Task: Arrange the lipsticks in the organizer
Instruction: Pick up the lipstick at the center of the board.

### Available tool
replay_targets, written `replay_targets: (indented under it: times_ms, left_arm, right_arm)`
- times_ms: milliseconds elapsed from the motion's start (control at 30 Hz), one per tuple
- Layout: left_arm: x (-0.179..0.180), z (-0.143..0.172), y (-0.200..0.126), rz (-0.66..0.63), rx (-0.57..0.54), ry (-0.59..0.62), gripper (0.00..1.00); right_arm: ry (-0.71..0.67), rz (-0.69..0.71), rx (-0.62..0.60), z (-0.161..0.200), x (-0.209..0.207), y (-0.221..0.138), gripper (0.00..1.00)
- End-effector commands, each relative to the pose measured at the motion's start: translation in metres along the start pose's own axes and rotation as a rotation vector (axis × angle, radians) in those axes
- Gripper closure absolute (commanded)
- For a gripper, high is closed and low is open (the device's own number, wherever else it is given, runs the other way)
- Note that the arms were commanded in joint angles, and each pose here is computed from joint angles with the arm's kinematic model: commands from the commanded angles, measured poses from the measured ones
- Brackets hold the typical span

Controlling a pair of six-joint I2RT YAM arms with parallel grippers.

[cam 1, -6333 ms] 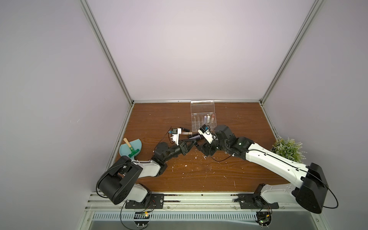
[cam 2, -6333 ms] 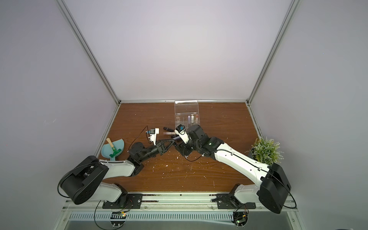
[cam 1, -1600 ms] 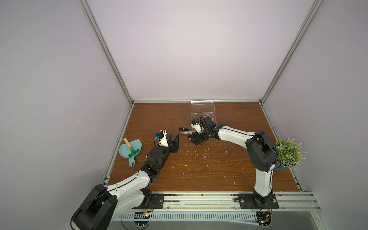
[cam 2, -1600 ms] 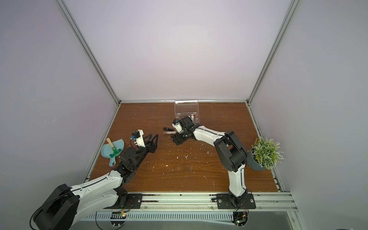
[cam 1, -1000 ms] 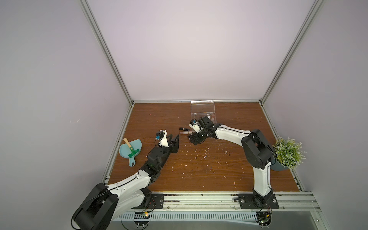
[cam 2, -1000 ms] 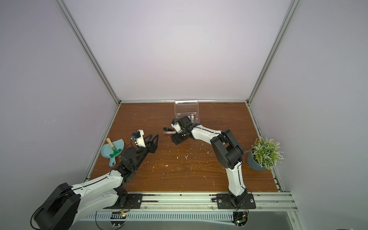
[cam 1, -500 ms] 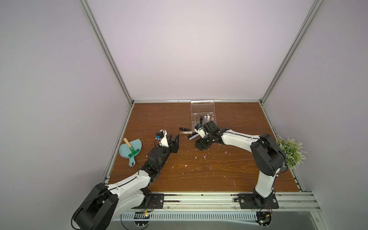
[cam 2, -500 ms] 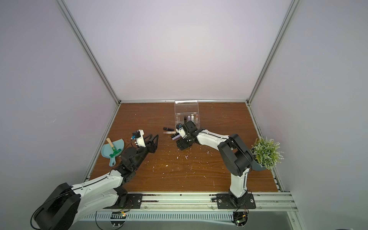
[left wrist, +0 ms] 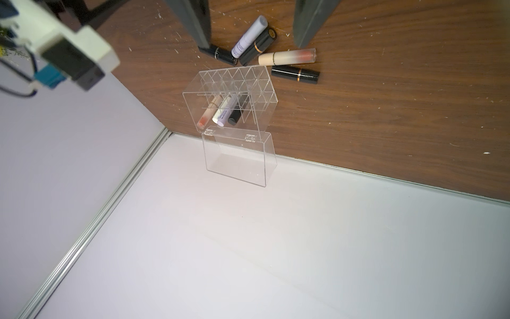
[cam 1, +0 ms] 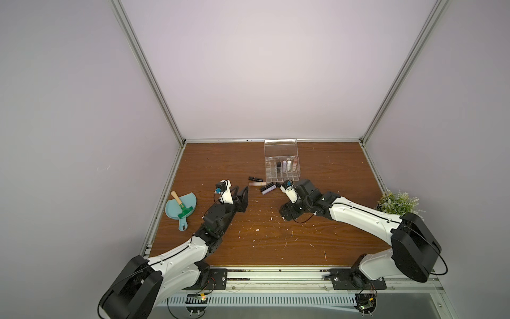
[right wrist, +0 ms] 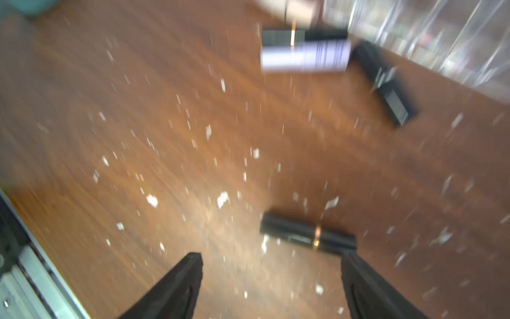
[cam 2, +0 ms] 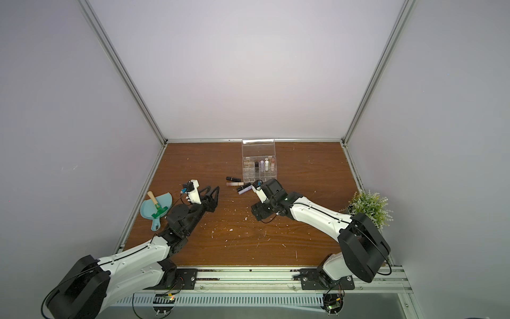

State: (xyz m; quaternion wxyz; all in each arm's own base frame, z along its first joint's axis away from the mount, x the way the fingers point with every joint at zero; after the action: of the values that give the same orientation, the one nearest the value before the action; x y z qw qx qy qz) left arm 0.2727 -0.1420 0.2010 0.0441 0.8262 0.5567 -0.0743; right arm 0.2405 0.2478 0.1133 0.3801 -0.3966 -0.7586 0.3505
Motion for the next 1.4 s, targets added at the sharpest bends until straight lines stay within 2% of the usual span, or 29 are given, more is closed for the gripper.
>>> replay_targets:
  times_ms: [0, 433, 867, 1233, 1367]
  left_arm:
    - [0.001, -0.007, -0.001, 0.005, -0.026, -0.011, 0.48]
    - [0.003, -0.006, -0.003, -0.005, -0.025, -0.003, 0.48]
    - [0.003, -0.007, -0.004, -0.006, -0.026, -0.003, 0.48]
    - [0.003, -0.007, -0.004, -0.003, -0.027, -0.004, 0.48]
    - [0.002, -0.008, -0.005, -0.002, -0.029, -0.003, 0.48]
  right_arm:
    - [0.054, -0.027, 0.004, 0.005, 0.006, -0.008, 0.15]
    - [0.081, -0.030, 0.110, 0.034, 0.003, 0.010, 0.20]
    - [0.096, -0.034, 0.154, 0.063, 0.000, 0.004, 0.23]
    - [0.091, 0.012, 0.129, 0.053, -0.003, 0.011, 0.23]
    - [0.092, 0.066, 0.135, 0.049, -0.009, 0.019, 0.18]
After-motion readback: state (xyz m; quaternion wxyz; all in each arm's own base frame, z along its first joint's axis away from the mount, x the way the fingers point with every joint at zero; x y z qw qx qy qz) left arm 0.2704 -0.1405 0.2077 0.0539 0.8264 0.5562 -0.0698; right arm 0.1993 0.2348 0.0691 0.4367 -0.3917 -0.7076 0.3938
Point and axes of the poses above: each gripper's point midway between its finger pads, its own y axis out along the fingers, its own x axis along the line the jaws close on, z = x × y, the point moved 3 cm from there along -y, back along the fingers, and after that the axes turned 14 degrees about y, right-handed, at the moved point
